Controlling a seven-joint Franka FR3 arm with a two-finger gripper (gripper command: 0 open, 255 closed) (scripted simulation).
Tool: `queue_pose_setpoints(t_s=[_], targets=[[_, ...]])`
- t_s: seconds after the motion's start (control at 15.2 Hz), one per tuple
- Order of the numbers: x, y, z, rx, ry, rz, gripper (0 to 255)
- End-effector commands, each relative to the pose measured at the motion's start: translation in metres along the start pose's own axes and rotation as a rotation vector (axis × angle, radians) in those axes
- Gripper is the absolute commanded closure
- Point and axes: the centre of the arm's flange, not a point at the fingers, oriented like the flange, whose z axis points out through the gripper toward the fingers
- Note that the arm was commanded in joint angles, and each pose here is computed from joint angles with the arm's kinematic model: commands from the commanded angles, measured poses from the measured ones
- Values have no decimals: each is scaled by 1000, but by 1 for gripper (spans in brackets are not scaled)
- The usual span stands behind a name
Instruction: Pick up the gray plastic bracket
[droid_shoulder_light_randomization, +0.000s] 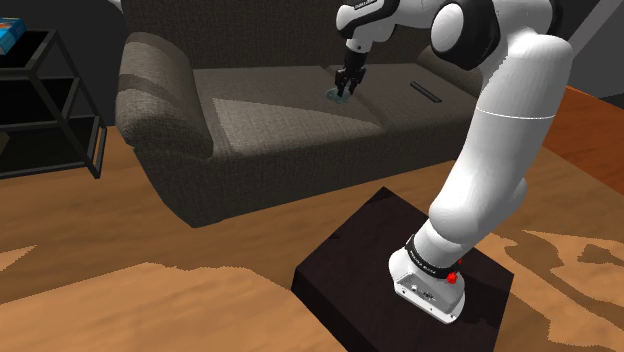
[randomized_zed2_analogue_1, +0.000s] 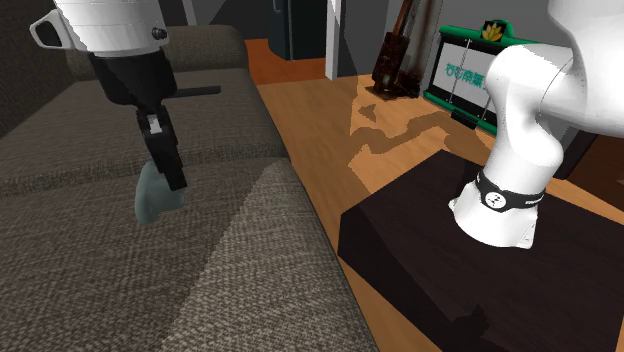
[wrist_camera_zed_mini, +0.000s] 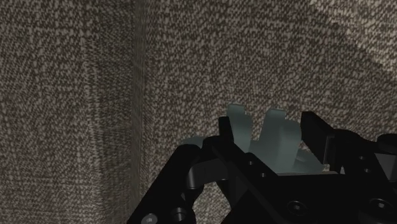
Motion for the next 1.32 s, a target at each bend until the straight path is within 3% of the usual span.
queue_pose_setpoints(t_s=[0.0, 1.25], targets=[[0, 0, 1, 0, -1, 0, 255], [0, -1, -80, 0, -1, 0, 255]])
